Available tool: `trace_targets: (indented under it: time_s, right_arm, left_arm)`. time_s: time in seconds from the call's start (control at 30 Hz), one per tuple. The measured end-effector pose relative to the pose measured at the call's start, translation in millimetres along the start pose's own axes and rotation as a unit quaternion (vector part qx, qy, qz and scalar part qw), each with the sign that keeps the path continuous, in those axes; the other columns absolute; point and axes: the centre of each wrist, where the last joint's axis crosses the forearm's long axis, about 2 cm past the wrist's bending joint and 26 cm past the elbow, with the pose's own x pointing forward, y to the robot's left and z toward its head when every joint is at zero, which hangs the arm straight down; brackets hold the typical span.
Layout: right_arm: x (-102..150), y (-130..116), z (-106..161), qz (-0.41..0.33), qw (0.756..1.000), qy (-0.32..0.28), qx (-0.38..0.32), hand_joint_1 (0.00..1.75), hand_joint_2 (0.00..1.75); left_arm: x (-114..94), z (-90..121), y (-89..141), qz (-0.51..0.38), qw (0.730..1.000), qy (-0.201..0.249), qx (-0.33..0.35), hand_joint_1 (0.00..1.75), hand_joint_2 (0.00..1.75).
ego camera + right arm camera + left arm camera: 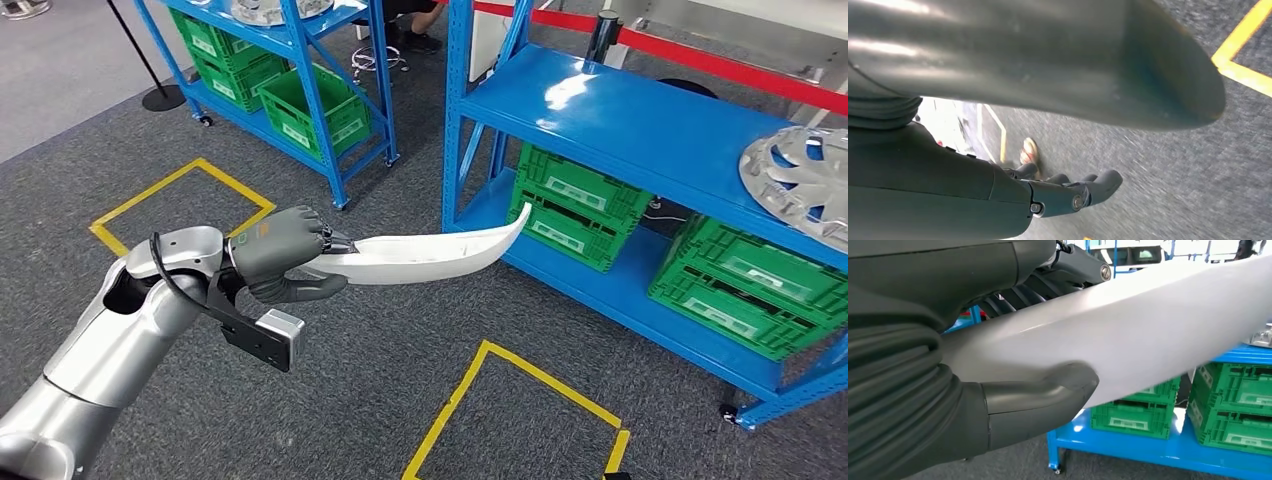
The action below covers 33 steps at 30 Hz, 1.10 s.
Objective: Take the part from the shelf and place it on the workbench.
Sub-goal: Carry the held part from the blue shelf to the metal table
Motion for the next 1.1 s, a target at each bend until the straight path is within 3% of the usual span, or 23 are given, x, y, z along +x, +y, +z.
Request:
trace_targets:
  time_s: [0.37,1.1]
  right_arm:
    - [-1.7,0.0,-0.3,-0.004,1.000,0.005,-0.003,0.00,0.00]
    - [0.8,3.7,1.2,-0.008,1.000,-0.001,-0.003,0.00,0.00]
  left_arm:
    - [-5.0,-5.5,4.2,0.018,0.999,-0.002,-0.047,1.75,1.75]
    - [3.7,-9.4,16.3,0.001,0.999,-0.011,-0.037,1.75,1.75]
